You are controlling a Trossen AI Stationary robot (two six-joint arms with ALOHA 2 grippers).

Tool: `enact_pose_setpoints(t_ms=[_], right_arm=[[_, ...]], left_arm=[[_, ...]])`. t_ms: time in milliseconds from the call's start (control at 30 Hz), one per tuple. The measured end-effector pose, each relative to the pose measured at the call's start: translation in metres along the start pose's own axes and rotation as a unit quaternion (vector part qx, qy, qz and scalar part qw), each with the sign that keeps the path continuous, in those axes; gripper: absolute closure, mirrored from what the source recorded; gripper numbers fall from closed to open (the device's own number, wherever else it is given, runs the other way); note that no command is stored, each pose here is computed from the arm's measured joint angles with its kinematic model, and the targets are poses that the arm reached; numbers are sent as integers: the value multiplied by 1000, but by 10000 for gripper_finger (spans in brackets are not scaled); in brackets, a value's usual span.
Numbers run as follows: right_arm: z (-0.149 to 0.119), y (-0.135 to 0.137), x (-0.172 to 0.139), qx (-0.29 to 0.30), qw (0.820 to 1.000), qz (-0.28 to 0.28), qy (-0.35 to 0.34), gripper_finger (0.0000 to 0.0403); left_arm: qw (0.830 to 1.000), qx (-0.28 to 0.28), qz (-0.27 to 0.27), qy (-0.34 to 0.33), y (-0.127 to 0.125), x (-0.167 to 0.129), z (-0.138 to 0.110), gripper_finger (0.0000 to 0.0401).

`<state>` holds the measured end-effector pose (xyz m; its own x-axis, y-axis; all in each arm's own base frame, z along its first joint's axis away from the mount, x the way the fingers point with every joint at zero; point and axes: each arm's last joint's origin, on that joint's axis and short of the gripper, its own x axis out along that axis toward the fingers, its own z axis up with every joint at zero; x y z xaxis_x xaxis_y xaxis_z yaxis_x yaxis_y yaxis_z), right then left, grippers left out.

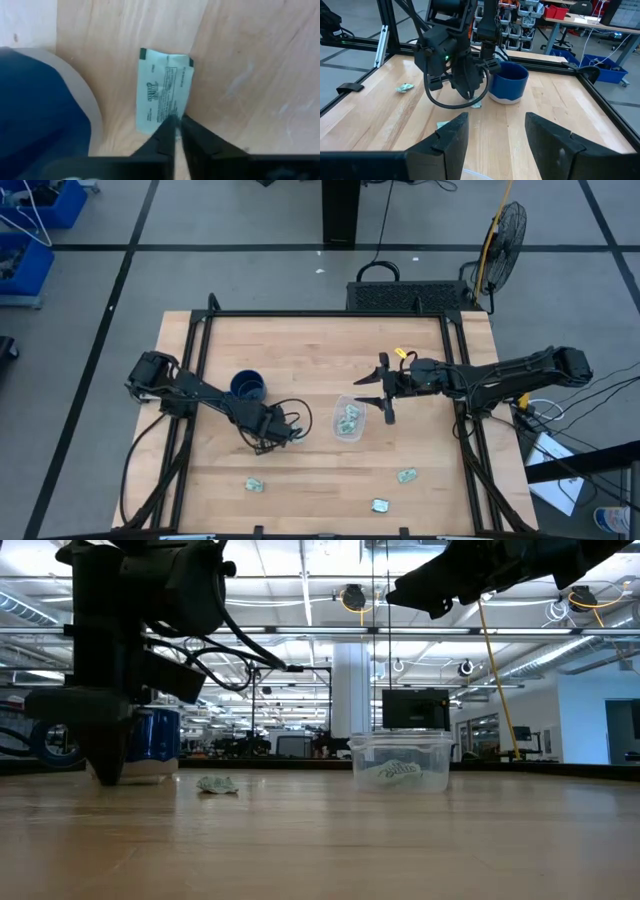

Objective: Pick and place Stevia / Truvia into bins
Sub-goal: Put the stevia packet into the transparent container

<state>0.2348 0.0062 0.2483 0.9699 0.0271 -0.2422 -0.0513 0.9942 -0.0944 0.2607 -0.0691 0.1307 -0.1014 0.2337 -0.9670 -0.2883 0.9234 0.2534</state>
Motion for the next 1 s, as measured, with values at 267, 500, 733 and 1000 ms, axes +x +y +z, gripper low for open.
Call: enact_pose_setpoints(t_ms=[267, 500, 733, 1000], right_arm=[[0, 0, 0, 12, 1000, 0, 0, 215], [0, 1, -1, 53, 999, 4, 4, 215], [2, 6, -26, 112, 988, 98, 39, 215], [0, 7, -56, 123, 983, 116, 74, 215]], left_arm=[[995, 20, -33, -93, -22, -22, 18, 398], [980, 34, -63, -184, -39, -69, 37, 399], [953, 68, -100, -277, -43, -88, 59, 400], [911, 100, -102, -386, -27, -97, 92, 400]])
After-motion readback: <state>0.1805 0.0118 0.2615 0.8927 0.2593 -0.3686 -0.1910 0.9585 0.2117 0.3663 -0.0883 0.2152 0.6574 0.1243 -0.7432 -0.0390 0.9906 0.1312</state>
